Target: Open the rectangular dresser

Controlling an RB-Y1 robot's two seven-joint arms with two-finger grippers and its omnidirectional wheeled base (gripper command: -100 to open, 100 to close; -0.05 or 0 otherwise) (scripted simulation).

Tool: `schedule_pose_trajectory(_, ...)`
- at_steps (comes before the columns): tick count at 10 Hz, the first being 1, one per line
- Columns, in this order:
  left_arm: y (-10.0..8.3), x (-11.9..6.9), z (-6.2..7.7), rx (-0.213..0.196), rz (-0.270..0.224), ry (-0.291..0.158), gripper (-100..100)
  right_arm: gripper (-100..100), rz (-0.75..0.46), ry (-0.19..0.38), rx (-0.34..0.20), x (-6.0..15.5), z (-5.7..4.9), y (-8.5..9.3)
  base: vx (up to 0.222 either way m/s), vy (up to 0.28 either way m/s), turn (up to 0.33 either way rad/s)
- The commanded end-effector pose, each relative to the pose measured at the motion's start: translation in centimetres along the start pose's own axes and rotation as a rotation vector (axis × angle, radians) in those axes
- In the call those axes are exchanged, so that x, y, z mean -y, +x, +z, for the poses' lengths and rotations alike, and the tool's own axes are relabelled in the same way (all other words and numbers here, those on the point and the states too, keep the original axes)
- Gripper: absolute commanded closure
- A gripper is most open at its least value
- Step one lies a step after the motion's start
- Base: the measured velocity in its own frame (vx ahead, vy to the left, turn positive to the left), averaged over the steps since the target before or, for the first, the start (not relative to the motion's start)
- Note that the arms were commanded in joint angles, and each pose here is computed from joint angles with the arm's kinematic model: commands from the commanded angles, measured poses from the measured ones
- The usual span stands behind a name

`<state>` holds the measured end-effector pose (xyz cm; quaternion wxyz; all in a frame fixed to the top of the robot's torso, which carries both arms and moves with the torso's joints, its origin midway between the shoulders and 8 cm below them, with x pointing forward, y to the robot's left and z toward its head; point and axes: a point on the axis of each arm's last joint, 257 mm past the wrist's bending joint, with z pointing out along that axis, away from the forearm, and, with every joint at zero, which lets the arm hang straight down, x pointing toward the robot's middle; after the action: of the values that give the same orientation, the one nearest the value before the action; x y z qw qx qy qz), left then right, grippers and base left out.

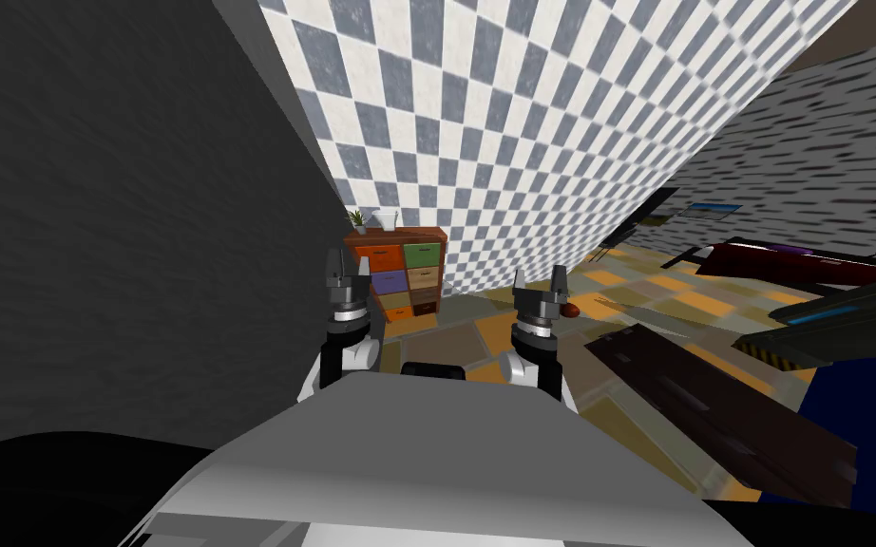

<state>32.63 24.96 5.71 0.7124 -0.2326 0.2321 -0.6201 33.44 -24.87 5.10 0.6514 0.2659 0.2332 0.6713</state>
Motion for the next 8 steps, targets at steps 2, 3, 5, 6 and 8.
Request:
schedule_pose_trajectory(2,0.00,0.00,0.00,0.000,0.000,0.000,0,0,0.000,0.000,0.000,0.00,0.00,0.00,0.000,0.000,0.000)
schedule_pose_trajectory(3,0.00,0.01,0.00,0.000,0.000,0.000,0,0,0.000,0.000,0.000,-0.01,0.00,0.00,0.000,0.000,0.000)
schedule_pose_trajectory(5,0.00,0.01,0.00,0.000,0.000,0.000,0,0,0.000,0.000,0.000,-0.01,0.00,0.00,0.000,0.000,0.000)
schedule_pose_trajectory(6,0.00,0.01,0.01,0.000,0.000,0.000,0,0,0.000,0.000,0.000,-0.01,0.00,0.00,0.000,0.000,0.000)
schedule_pose_trajectory(8,0.00,0.01,0.01,0.000,0.000,0.000,0,0,0.000,0.000,0.000,-0.02,0.01,0.00,0.000,0.000,0.000)
